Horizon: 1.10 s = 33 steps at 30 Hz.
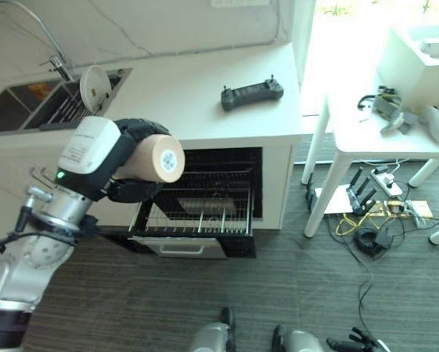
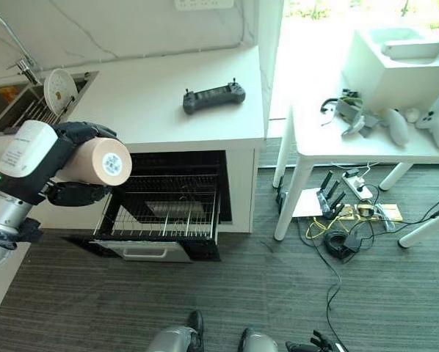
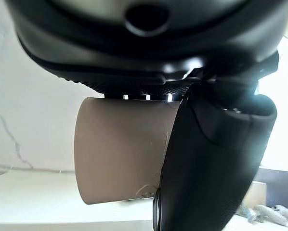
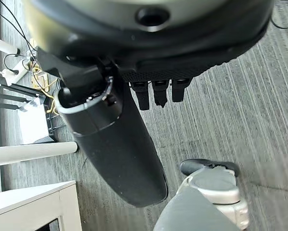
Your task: Place the dishes in the dishwasher.
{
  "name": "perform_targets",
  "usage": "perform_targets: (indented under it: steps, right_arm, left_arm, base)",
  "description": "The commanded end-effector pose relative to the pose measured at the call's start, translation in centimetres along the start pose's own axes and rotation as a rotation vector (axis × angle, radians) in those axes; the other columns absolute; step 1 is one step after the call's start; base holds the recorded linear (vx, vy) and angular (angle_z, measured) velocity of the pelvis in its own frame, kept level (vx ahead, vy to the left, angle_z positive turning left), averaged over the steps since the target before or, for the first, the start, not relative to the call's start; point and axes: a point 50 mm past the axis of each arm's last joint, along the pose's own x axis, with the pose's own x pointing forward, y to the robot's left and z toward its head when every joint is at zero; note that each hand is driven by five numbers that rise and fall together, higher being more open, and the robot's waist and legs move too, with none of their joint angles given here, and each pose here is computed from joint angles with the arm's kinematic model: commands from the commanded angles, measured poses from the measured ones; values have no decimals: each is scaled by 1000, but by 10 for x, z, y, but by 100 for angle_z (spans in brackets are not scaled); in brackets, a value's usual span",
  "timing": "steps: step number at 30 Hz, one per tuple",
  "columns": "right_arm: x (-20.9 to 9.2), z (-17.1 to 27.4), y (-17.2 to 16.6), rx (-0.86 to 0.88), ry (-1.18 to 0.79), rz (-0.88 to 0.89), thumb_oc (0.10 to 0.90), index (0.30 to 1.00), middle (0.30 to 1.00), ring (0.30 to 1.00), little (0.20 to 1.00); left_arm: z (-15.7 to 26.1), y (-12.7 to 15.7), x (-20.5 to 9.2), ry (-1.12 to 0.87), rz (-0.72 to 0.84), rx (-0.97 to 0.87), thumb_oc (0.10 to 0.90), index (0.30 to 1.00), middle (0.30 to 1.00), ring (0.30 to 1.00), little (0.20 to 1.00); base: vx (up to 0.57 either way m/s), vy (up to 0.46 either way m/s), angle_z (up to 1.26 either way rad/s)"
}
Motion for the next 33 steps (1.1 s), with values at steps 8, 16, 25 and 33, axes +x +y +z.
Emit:
perform_targets:
  steps: [8,16,25,33]
  right_arm:
    - [2,16,7,5,-90,40,800,900,900,900,900]
    - [-2,56,-12,84,-312,2,800,900,900,900,900]
    - [-79,189,12,264,-1112,59,800,900,900,900,900]
    - [-157,235,27,310,-1565,179,800,900,900,900,900]
  left_arm:
    - [4,70,25,-40,252,139,400,300,300,300,300]
    - [2,77,23,-26,229,29,400,300,300,300,300]
    - [10,-12,6,2,263,-861,400,300,300,300,300]
    - [39,-70,5,40,309,-1292,400,300,300,300,300]
  base:
    - [62,-55,4]
    - [48,-92,-16]
    - [18,-4,2]
    - [2,16,-10]
